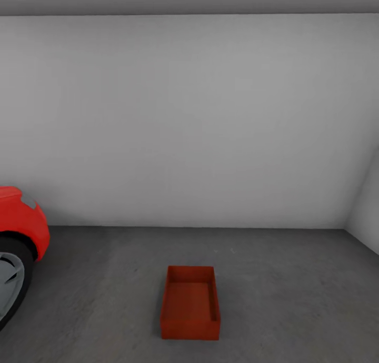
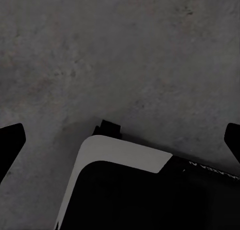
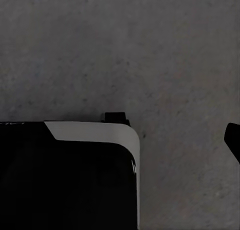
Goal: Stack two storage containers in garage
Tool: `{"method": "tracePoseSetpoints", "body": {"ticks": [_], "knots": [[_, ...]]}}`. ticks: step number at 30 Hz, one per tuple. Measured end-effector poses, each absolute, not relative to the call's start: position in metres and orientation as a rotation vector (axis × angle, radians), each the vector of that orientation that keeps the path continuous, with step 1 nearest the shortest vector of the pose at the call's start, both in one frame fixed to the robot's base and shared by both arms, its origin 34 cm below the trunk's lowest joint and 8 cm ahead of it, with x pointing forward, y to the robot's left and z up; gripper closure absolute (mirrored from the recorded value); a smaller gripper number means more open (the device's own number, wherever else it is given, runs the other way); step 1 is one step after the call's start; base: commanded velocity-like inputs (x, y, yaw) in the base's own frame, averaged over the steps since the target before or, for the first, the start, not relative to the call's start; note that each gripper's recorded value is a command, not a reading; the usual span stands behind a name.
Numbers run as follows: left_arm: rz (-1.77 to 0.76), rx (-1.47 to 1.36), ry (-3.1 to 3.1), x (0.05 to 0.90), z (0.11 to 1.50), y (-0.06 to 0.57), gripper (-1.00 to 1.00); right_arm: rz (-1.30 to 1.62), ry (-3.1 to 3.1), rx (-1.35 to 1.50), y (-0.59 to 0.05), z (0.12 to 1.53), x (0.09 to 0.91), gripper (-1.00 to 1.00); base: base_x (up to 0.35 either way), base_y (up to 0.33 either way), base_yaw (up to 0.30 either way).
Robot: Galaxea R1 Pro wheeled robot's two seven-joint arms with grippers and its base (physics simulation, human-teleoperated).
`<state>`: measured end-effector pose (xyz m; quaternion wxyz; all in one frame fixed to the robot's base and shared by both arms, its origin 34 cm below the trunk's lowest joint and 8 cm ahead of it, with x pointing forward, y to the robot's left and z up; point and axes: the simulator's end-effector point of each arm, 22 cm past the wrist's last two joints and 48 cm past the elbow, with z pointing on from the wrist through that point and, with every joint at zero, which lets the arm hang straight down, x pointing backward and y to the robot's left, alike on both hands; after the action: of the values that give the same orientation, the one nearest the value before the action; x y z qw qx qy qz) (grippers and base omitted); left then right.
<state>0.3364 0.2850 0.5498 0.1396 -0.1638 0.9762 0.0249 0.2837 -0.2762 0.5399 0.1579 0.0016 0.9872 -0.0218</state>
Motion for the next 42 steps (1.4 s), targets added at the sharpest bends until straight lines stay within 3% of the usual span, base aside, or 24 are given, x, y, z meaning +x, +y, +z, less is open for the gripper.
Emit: {"method": "tracePoseSetpoints", "body": {"ticks": [22, 42], "knots": [[0.072, -0.472, 2.821, 0.3366, 0.5498, 0.285, -1.0, -0.067, 2.815, 0.001, -0.2772, 0.5406, 0.2857, -1.0, 0.0, 0.0, -0.006], [0.064, -0.466, 2.806, 0.3424, 0.553, 0.283, -1.0, -0.071, 2.799, 0.011, -0.2783, 0.543, 0.2914, -1.0, 0.0, 0.0, -0.225]]}}
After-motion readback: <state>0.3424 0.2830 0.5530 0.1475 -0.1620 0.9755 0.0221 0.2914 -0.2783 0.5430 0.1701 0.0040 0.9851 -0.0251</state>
